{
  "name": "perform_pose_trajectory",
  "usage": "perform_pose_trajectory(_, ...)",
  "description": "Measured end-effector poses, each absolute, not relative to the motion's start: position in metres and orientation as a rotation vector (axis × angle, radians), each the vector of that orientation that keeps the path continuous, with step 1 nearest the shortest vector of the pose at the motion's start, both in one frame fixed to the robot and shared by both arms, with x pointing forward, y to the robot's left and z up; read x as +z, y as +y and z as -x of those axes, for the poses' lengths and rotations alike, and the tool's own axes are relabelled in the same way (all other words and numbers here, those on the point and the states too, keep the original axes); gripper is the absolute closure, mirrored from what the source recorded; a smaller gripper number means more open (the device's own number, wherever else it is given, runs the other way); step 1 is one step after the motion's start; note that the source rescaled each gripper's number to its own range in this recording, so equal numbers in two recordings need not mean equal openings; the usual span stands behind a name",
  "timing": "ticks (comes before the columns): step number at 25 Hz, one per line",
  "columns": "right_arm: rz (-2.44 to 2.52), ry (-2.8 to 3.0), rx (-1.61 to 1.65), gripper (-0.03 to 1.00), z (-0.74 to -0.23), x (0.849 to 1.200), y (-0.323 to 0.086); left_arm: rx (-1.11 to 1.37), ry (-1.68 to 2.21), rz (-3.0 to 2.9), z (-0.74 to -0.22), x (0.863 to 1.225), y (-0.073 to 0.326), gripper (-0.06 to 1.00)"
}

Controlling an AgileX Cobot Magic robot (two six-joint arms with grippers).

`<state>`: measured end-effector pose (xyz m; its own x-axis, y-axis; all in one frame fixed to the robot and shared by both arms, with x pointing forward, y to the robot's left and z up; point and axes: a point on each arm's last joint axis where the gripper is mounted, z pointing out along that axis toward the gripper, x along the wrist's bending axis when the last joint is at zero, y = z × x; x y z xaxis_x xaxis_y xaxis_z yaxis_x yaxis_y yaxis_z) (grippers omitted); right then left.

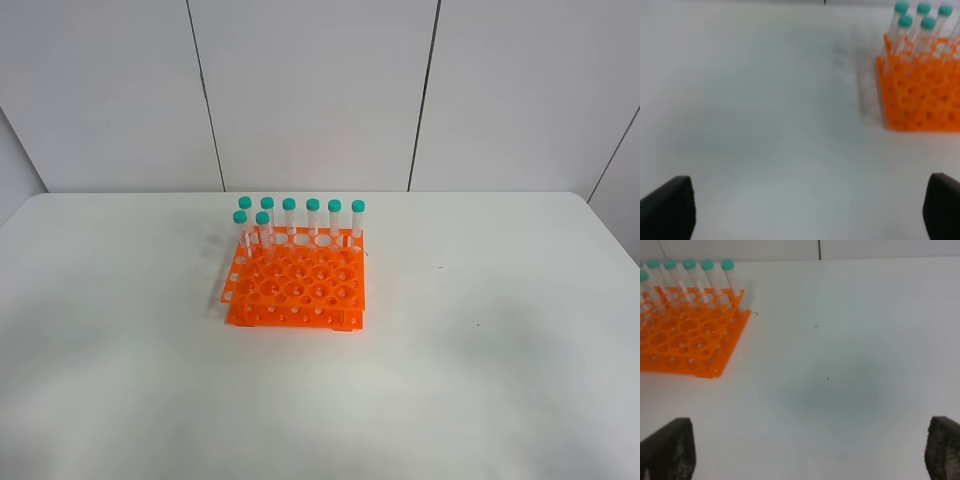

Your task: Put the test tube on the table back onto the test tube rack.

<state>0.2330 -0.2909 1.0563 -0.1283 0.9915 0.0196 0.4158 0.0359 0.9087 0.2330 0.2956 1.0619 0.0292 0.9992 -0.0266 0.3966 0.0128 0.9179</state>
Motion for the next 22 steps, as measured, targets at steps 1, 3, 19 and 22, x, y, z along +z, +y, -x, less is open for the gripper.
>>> perform_pose_trajectory(1, -1.449, 1.628, 1.064, -0.03, -0.2330, 1.0563, -0.2909, 0.948, 1.479, -1.500, -0.2324, 1.0619, 0.2955, -0.06)
perform_pose_trajectory(3, -1.449, 1.628, 1.064, -0.03, -0.2330, 1.0563, -0.2909, 0.934, 1.462, -1.513, -0.2324, 1.0612, 0.2955, -0.06)
perform_pose_trajectory(19, -1.450, 1.629, 1.065, -0.03, -0.2330, 1.0563, -0.2908, 0.901, 1.419, -1.542, -0.2321, 1.0606, 0.2956, -0.06)
perform_pose_trajectory(22, -1.450, 1.629, 1.065, -0.03, -0.2330, 1.0563, -0.2908, 0.873, 1.447, -1.575, -0.2334, 1.0532, 0.2954, -0.06)
